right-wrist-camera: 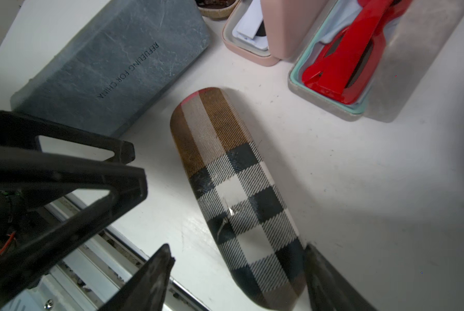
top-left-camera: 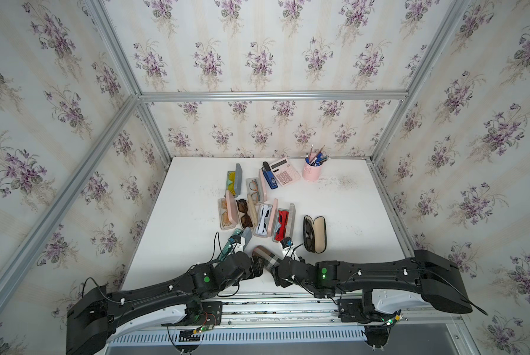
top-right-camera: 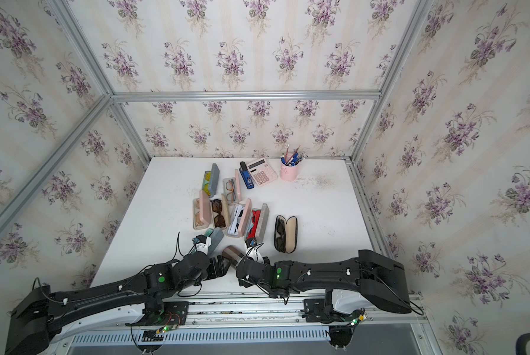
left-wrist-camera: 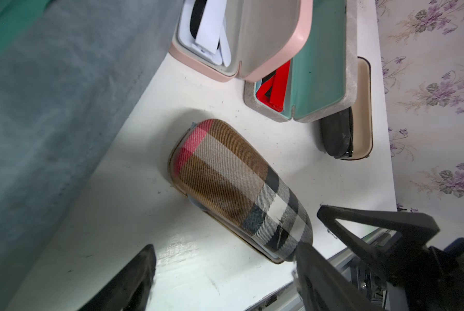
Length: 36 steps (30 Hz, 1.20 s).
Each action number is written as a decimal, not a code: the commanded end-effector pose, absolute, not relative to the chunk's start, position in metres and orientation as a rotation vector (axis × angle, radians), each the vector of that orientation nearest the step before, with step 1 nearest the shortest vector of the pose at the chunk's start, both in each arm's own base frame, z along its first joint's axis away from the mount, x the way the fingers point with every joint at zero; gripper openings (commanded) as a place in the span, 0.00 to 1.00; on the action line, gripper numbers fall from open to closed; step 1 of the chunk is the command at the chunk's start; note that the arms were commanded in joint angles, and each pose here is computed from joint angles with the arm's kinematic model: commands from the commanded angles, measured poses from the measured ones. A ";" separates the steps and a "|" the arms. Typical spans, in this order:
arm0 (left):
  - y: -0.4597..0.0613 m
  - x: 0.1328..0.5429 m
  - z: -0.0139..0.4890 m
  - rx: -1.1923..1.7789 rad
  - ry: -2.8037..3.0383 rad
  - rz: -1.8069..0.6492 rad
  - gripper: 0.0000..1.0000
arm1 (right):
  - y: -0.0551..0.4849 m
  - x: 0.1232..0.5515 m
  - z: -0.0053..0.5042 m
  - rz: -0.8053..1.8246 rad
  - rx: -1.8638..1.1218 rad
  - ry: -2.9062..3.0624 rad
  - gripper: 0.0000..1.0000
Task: Close the glasses case
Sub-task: Close the glasses case at the center of the board, then adjust the glasses case at the center of the board.
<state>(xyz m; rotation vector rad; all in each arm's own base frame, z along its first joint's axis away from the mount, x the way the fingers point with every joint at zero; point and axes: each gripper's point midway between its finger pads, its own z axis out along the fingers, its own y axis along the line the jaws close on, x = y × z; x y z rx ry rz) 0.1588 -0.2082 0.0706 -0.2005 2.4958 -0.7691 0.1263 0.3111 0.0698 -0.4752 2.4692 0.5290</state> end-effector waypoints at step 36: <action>-0.183 0.157 0.070 -0.205 2.495 -0.674 0.84 | 0.298 0.145 0.019 0.080 -0.768 2.489 0.34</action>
